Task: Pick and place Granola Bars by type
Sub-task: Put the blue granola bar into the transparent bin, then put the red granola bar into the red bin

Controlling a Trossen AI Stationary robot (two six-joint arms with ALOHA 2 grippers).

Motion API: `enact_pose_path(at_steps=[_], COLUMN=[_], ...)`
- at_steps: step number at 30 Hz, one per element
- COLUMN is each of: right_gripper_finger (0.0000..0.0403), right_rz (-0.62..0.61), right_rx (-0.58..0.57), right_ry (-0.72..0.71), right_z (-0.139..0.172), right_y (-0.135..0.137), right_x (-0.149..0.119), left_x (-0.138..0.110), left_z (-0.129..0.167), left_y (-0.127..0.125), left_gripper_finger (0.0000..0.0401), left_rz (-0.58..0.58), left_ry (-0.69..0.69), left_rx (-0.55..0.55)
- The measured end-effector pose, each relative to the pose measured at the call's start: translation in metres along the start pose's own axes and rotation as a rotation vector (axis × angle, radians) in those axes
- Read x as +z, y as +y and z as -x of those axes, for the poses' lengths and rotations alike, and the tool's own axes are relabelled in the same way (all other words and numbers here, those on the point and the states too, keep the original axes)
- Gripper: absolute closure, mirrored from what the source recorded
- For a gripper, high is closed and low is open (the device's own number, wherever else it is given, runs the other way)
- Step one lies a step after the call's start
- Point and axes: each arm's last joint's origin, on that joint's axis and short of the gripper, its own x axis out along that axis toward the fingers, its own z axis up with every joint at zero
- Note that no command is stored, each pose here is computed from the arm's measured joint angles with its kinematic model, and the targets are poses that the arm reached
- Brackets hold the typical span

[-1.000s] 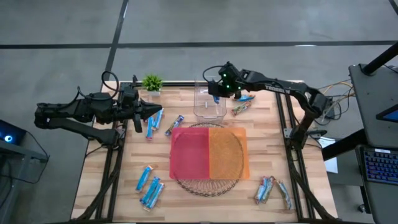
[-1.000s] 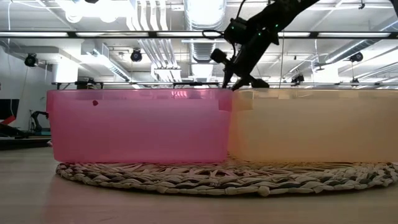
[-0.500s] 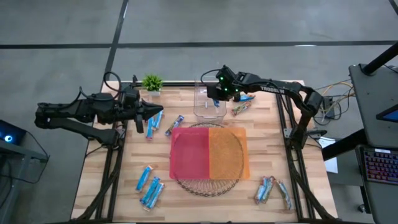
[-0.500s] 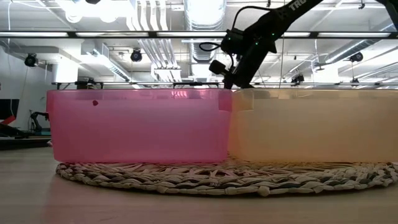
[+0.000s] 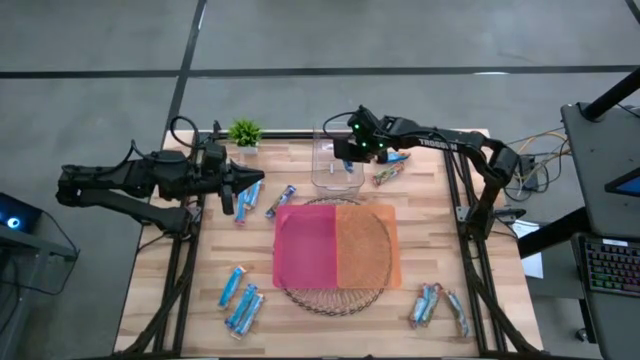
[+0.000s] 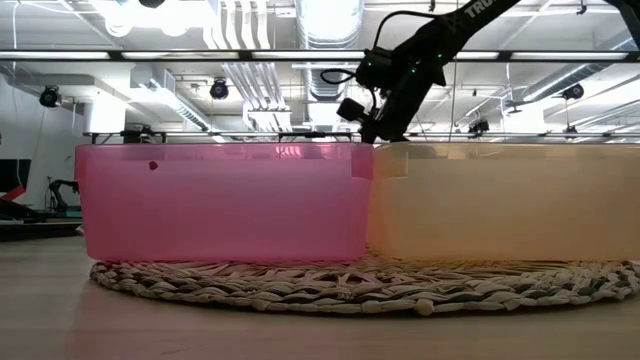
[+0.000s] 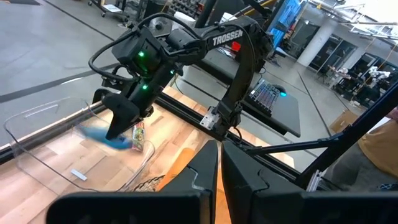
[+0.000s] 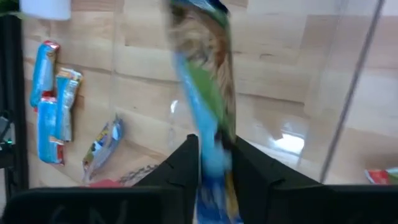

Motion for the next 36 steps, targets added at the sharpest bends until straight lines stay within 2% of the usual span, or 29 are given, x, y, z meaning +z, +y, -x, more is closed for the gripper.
enact_pose_path(at_steps=[9, 17, 24, 29, 36], right_gripper_finger=[0.0237, 0.0223, 0.0247, 0.0284, 0.0347], right_rz=[0.009, 0.069, 0.212, 0.362, 0.487], right_rx=[0.001, 0.017, 0.111, 0.171, 0.298], right_ry=[0.000, 0.020, 0.063, 0.036, -0.046], right_z=[-0.001, 0.002, 0.025, 0.059, 0.114], right_y=[0.000, 0.001, 0.010, 0.019, 0.028], right_x=[-0.001, -0.002, -0.012, -0.026, -0.045], left_x=[0.000, 0.000, 0.000, 0.000, -0.003], left_z=[0.000, 0.000, 0.000, 0.000, -0.006], left_y=[0.000, 0.000, 0.000, 0.000, -0.001], left_gripper_finger=[0.0396, 0.0396, 0.0396, 0.0396, 0.0396], left_rz=[0.000, 0.000, 0.000, -0.001, -0.022], left_ry=[0.000, 0.000, 0.000, 0.001, 0.018], left_rx=[0.000, 0.000, 0.000, 0.001, 0.010])
